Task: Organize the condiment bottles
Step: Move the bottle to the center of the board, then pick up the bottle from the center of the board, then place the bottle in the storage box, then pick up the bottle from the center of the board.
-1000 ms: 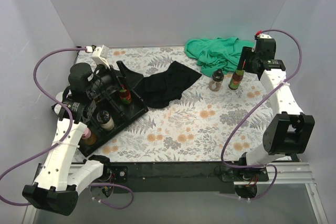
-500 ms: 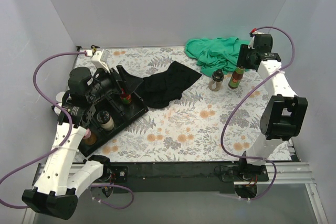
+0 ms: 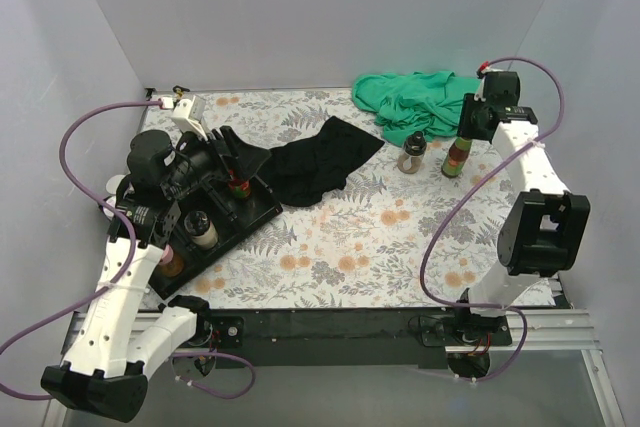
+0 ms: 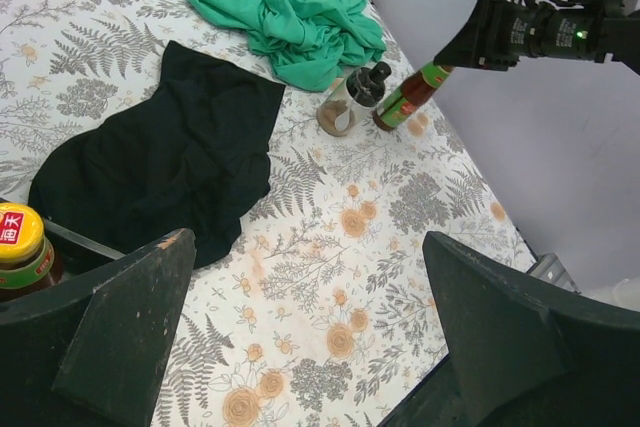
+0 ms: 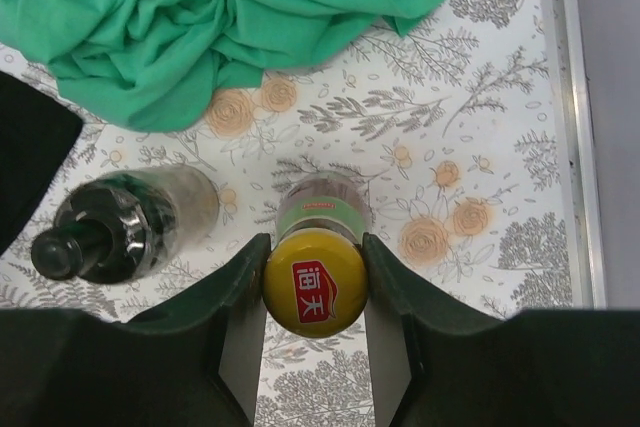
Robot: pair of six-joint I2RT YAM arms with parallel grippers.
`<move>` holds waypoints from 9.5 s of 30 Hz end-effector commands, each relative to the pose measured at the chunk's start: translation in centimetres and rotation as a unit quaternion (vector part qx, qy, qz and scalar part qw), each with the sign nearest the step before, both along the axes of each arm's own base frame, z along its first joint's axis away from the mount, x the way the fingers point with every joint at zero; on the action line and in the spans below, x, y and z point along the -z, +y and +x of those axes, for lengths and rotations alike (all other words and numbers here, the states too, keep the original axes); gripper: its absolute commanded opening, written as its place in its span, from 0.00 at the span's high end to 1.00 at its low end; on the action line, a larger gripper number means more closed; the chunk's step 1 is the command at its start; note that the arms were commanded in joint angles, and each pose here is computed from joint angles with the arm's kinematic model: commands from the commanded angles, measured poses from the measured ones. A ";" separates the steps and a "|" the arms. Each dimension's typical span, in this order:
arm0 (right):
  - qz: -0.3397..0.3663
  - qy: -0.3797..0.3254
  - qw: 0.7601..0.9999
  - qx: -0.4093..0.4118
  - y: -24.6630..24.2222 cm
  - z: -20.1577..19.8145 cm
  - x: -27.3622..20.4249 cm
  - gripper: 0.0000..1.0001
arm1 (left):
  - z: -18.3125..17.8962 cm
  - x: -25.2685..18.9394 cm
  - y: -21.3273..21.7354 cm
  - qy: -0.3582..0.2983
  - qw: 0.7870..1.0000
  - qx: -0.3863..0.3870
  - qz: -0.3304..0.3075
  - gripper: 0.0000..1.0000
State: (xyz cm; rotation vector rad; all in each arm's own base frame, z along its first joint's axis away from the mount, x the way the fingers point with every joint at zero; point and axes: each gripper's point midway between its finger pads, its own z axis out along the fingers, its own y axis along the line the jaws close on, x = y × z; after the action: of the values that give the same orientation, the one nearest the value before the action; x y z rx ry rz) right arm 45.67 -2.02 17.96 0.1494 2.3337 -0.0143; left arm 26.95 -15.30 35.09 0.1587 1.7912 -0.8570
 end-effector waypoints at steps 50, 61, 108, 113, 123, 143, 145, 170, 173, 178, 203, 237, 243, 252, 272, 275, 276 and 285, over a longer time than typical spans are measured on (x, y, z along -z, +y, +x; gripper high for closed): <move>0.090 -0.170 0.927 -0.322 27.1 -24.7 -10.3 0.01 | -0.6 -1.0 0.5 0.067 0.997 -0.030 -0.022 0.02; 0.117 -0.266 0.937 -0.194 20.5 -24.2 -14.5 0.02 | -2.0 3.7 -9.6 0.105 0.992 0.028 0.062 0.02; 0.146 -0.325 0.925 -0.130 14.6 -25.9 -16.3 0.05 | -4.2 15.6 -21.0 0.040 0.984 -0.012 0.171 0.89; 0.147 -0.324 0.925 -0.134 14.7 -25.9 -16.5 0.05 | -3.5 14.5 -19.6 0.042 0.982 -0.058 0.174 1.00; 0.154 -0.330 0.922 -0.132 14.0 -26.3 -16.8 0.05 | -1.9 10.4 -11.3 0.026 0.949 -0.238 0.207 1.00; 0.154 -0.325 0.923 -0.135 14.4 -26.2 -16.5 0.05 | 3.6 3.9 2.2 -0.027 0.902 -0.376 0.212 1.00; 0.157 -0.326 0.922 -0.135 14.3 -26.3 -16.7 0.04 | 4.4 4.0 2.7 -0.027 0.901 -0.380 0.207 1.00; 0.147 -0.313 0.925 -0.155 14.8 -26.5 -15.3 0.04 | 6.4 14.3 4.2 0.045 0.913 -0.358 0.188 0.87; 0.148 -0.309 0.926 -0.157 14.9 -26.6 -15.1 0.04 | 6.3 14.2 4.0 0.046 0.917 -0.352 0.181 0.74; 0.148 -0.311 0.927 -0.151 14.5 -26.6 -15.0 0.04 | 6.3 12.6 3.3 0.047 0.925 -0.336 0.171 0.46; 0.164 -0.326 0.913 -0.182 14.7 -27.5 -16.8 0.01 | 6.1 0.2 -5.3 -0.002 0.989 -0.136 0.059 0.02; 0.216 -0.365 0.883 -0.202 12.4 -30.0 -19.5 0.01 | 17.0 16.5 -36.5 -0.063 0.985 0.086 0.133 0.02; 0.204 -0.377 0.881 -0.198 11.7 -30.0 -20.3 0.01 | 18.1 17.7 -38.0 -0.093 0.985 0.081 0.118 0.05; 0.181 -0.384 0.890 -0.170 10.5 -29.4 -19.4 0.01 | 19.0 20.7 -39.5 -0.107 0.981 0.090 0.137 0.07; 0.168 -0.376 0.897 -0.161 10.5 -28.9 -18.4 0.01 | 19.1 18.0 -39.6 -0.151 0.979 0.084 0.110 0.58; 0.169 -0.375 0.897 -0.163 10.7 -28.9 -18.3 0.01 | 18.4 17.1 -38.5 -0.149 0.979 0.075 0.115 0.71; 0.170 -0.376 0.896 -0.165 10.7 -29.0 -18.3 0.01 | 18.0 18.1 -38.0 -0.136 0.980 0.072 0.124 0.78; 0.169 -0.372 0.900 -0.151 10.1 -28.9 -17.9 0.01 | 12.9 17.2 -33.8 -0.089 0.988 0.058 0.112 1.00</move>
State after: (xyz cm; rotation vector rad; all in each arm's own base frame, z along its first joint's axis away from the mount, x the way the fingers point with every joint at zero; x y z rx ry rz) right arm 16.68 8.84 35.41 -0.0846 1.5701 0.5182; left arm 41.88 -50.28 10.41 0.5851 1.8039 -0.6278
